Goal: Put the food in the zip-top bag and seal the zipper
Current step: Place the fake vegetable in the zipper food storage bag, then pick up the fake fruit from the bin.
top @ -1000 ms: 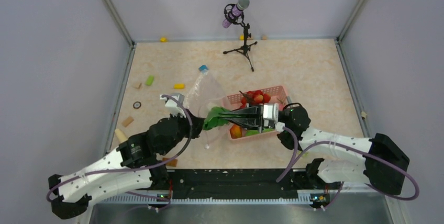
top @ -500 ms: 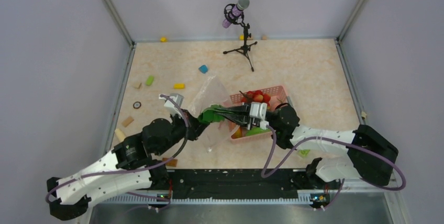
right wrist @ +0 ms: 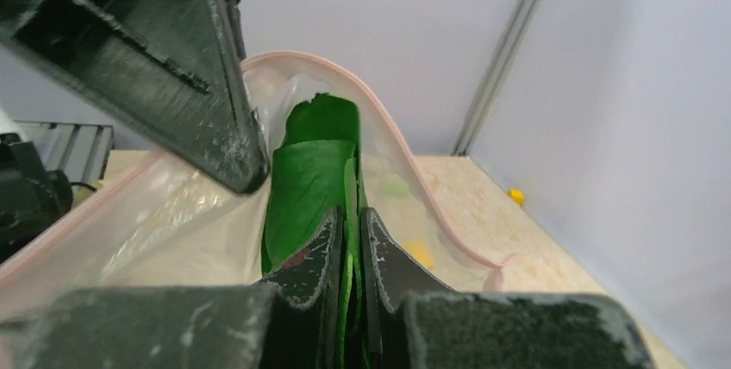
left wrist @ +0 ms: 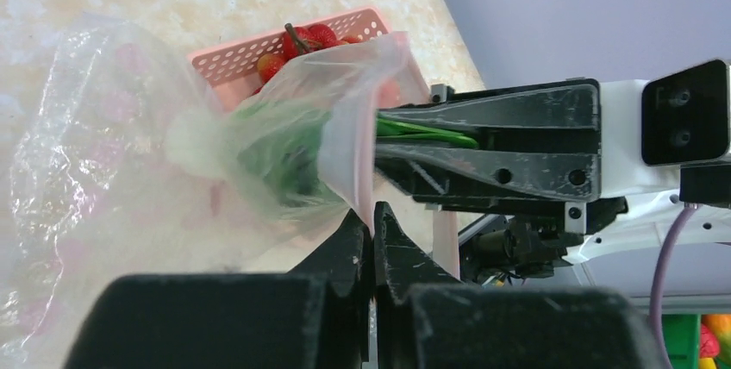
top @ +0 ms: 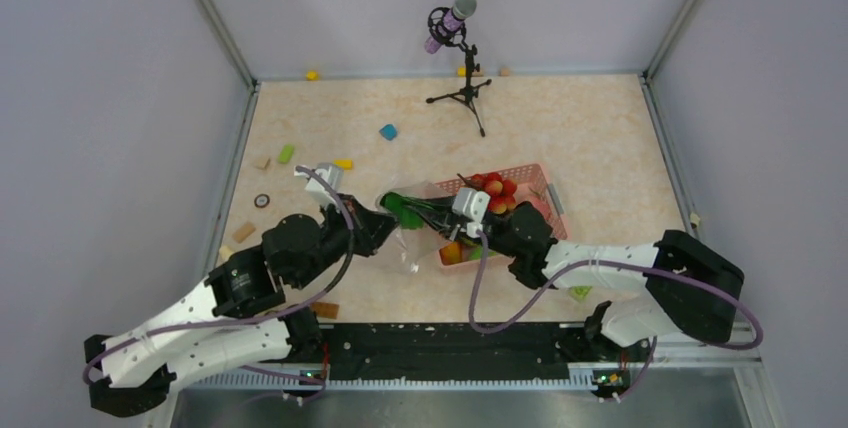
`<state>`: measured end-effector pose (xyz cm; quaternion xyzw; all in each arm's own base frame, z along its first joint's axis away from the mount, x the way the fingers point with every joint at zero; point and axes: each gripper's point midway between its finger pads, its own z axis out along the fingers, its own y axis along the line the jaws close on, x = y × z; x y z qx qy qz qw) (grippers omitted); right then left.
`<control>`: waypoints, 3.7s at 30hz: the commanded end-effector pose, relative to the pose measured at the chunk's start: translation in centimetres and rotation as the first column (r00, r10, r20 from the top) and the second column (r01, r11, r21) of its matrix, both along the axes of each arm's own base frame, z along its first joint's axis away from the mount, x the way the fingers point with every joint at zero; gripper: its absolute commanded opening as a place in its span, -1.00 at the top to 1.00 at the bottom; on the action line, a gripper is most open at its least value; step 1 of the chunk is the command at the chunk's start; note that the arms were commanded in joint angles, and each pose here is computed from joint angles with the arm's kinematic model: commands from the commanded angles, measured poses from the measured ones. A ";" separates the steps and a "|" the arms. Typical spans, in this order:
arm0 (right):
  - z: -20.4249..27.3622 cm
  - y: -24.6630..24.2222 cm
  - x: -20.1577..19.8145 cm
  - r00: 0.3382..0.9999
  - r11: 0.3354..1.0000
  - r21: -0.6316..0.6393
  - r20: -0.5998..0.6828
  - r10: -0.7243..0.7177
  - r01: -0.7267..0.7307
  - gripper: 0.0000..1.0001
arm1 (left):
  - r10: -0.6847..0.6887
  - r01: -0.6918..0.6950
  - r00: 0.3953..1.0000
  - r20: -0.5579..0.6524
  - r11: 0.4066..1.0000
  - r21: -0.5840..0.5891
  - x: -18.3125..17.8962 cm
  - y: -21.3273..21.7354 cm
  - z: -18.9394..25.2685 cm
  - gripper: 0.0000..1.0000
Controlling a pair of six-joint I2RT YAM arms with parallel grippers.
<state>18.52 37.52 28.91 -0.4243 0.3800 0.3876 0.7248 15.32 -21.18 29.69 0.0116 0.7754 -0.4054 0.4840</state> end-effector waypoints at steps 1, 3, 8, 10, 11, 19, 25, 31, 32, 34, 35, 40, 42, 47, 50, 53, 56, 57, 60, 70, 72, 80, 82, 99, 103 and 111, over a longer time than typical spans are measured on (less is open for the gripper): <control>0.8 1.6 3.3 0.958 0.972 0.000 -0.168 -0.232 0.235 1.00 | -0.018 0.021 0.998 0.054 0.998 -0.060 0.3 -1.1 3.3 1.00; 0.7 1.8 5.1 0.861 0.923 0.003 -0.362 -0.359 0.386 0.91 | -0.007 0.009 0.998 0.056 0.999 -0.033 0.7 -1.2 2.7 1.00; -1.5 0.6 8.8 0.489 0.768 -0.044 -0.747 -0.450 0.639 0.89 | 0.000 -0.001 0.998 0.062 1.000 0.017 1.4 -1.8 1.0 1.00; -1.2 0.7 8.9 0.464 0.761 -0.005 -0.790 -0.401 0.649 0.89 | -0.011 0.007 0.998 0.061 0.998 0.055 1.6 -2.2 0.3 1.00; -1.1 0.6 8.9 0.448 0.756 0.006 -0.809 -0.381 0.654 0.89 | -0.017 0.012 0.998 0.064 0.997 0.078 1.7 -2.3 0.0 1.00; -1.8 -0.6 9.2 0.333 0.700 -0.019 -0.870 -0.364 0.713 0.49 | -0.039 0.025 0.997 0.070 0.982 0.188 2.2 -2.8 -2.3 1.00; -0.2 2.3 5.9 0.581 0.885 0.007 -0.757 -0.299 0.465 -0.62 | 0.137 -0.152 0.987 0.080 0.964 0.220 3.8 0.3 -2.8 1.00; 1.0 2.1 2.1 0.711 0.965 -0.033 -0.670 -0.214 0.259 -0.86 | 0.328 -0.340 0.940 0.094 0.923 0.178 4.3 5.1 -2.4 1.00; 1.3 2.0 1.3 0.731 0.975 -0.027 -0.657 -0.185 0.222 -0.91 | 0.347 -0.359 0.933 0.096 0.917 0.173 4.3 5.7 -2.4 1.00; 2.1 1.7 -0.4 0.775 0.991 -0.008 -0.622 -0.111 0.136 -0.97 | 0.389 -0.402 0.915 0.106 0.901 0.163 4.4 6.8 -2.4 1.00; 2.4 1.5 -1.2 0.796 0.995 -0.006 -0.600 -0.083 0.100 -0.97 | 0.412 -0.425 0.904 0.110 0.891 0.160 4.5 7.2 -2.6 1.00; 3.4 -1.5 -1.5 0.782 0.989 -0.038 -0.607 -0.138 0.145 -0.97 | 0.449 -0.464 0.886 0.117 0.865 0.193 5.0 7.7 -3.7 1.00; 2.5 -3.3 -0.8 0.737 0.972 -0.090 -0.638 -0.224 0.218 -0.97 | 0.452 -0.467 0.884 0.119 0.856 0.222 5.2 7.6 -4.1 1.00; -0.1 -9.1 2.1 0.551 0.865 -0.161 -0.711 -0.436 0.476 -0.97 | 0.422 -0.440 0.898 0.126 0.864 0.246 5.5 6.3 -4.8 1.00; -3.2 -12.6 3.4 0.395 0.765 -0.252 -0.737 -0.549 0.593 -0.97 | 0.350 -0.371 0.929 0.122 0.888 0.273 5.5 4.5 -5.5 1.00; -6.9 -15.4 4.3 0.241 0.656 -0.358 -0.728 -0.642 0.665 -0.97 | 0.309 -0.328 0.945 0.111 0.894 0.305 5.4 3.4 -6.2 1.00; -10.4 -16.4 4.4 0.141 0.593 -0.453 -0.704 -0.696 0.666 -0.97 | 0.287 -0.303 0.953 0.097 0.898 0.320 5.4 2.8 -6.8 1.00; -11.5 -16.3 4.5 0.120 0.578 -0.484 -0.689 -0.714 0.657 -0.97 | 0.282 -0.297 0.955 0.094 0.899 0.323 5.4 2.6 -6.9 1.00; -13.5 -15.7 4.8 0.077 0.554 -0.517 -0.682 -0.727 0.652 -0.97 | 0.283 -0.299 0.954 0.096 0.898 0.323 5.4 2.6 -7.0 1.00; -16.8 -11.9 6.0 0.091 0.577 -0.550 -0.672 -0.735 0.604 -0.91 | 0.279 -0.296 0.955 0.100 0.907 0.300 5.3 2.7 -7.0 1.00; -17.4 -11.5 6.3 0.091 0.570 -0.562 -0.659 -0.747 0.600 -0.86 | 0.284 -0.302 0.953 0.103 0.902 0.309 5.3 2.9 -7.1 1.00; -19.8 -10.7 6.7 0.061 0.522 -0.636 -0.600 -0.798 0.569 -0.71 | 0.294 -0.312 0.950 0.104 0.902 0.298 5.0 3.7 -7.7 1.00; -20.3 -10.7 6.6 0.054 0.509 -0.654 -0.584 -0.810 0.559 -0.64 | 0.296 -0.314 0.949 0.106 0.904 0.290 4.9 3.9 -7.6 1.00; -19.4 -14.6 6.4 -0.055 0.416 -0.629 -0.591 -0.805 0.657 0.24 | 0.291 -0.308 0.951 0.100 0.905 0.294 5.0 3.5 -8.3 1.00; -18.2 -16.3 5.9 -0.058 0.424 -0.579 -0.634 -0.771 0.696 0.29 | 0.289 -0.306 0.952 0.099 0.905 0.297 4.9 3.5 -8.3 1.00; -14.0 -19.8 5.0 0.006 0.456 -0.426 -0.725 -0.688 0.781 0.29 | 0.289 -0.306 0.952 0.102 0.908 0.286 4.9 3.7 -8.1 1.00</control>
